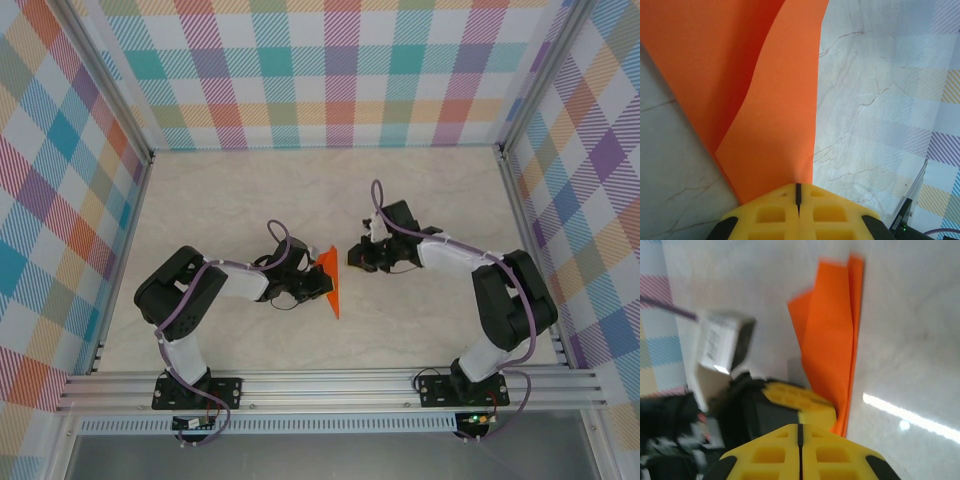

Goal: Fold a paper plane with a square sheet of paper (fold left side to right side)
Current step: Fold the wing for the fifth time at the center of the table.

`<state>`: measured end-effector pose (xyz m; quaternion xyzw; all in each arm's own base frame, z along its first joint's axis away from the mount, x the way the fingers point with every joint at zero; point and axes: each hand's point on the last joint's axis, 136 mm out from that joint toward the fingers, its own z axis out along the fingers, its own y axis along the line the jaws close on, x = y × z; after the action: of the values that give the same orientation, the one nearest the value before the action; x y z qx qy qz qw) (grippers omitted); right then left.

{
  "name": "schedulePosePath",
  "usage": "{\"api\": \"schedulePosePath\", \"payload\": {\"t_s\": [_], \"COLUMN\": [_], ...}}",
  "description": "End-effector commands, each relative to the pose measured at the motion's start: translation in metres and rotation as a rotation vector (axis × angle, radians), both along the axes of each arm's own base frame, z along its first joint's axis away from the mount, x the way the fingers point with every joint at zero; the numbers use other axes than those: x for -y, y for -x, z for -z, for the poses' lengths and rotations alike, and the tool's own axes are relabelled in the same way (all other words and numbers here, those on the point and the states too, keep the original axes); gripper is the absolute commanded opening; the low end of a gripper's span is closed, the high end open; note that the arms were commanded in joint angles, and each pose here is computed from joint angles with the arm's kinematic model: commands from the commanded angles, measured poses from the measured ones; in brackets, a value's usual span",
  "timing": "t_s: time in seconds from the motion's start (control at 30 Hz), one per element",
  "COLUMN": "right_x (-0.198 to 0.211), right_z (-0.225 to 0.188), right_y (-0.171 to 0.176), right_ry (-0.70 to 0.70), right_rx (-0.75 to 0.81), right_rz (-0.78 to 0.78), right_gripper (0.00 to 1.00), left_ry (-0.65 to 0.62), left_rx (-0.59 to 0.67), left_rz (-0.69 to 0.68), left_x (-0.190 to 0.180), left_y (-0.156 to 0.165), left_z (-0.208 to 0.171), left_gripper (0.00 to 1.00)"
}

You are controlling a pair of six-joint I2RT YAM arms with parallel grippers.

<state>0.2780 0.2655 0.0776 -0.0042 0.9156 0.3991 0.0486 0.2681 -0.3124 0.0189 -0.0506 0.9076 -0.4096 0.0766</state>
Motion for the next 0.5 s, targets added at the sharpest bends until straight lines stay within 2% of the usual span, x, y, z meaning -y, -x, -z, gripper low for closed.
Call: {"api": "schedulePosePath", "payload": {"t_s": [0.0,0.47], "right_x": [-0.013,-0.033], "right_z": [0.016,0.048], "right_y": [0.033,0.065], "right_ry": [-0.026,-0.015], "right_rx": [-0.099,-0.176], "right_rz": [-0.051,-0.085], "right_gripper": [0.04,0.02], "left_ry": [-0.135,-0.133], "left_rx": [-0.084,-0.079], "left_rz": [-0.04,-0.039], "left_x": [-0.026,-0.025], "left_y": [0.015,0.012], "left_z": [0.036,0.033], "left_gripper": [0.01,0.01]}}
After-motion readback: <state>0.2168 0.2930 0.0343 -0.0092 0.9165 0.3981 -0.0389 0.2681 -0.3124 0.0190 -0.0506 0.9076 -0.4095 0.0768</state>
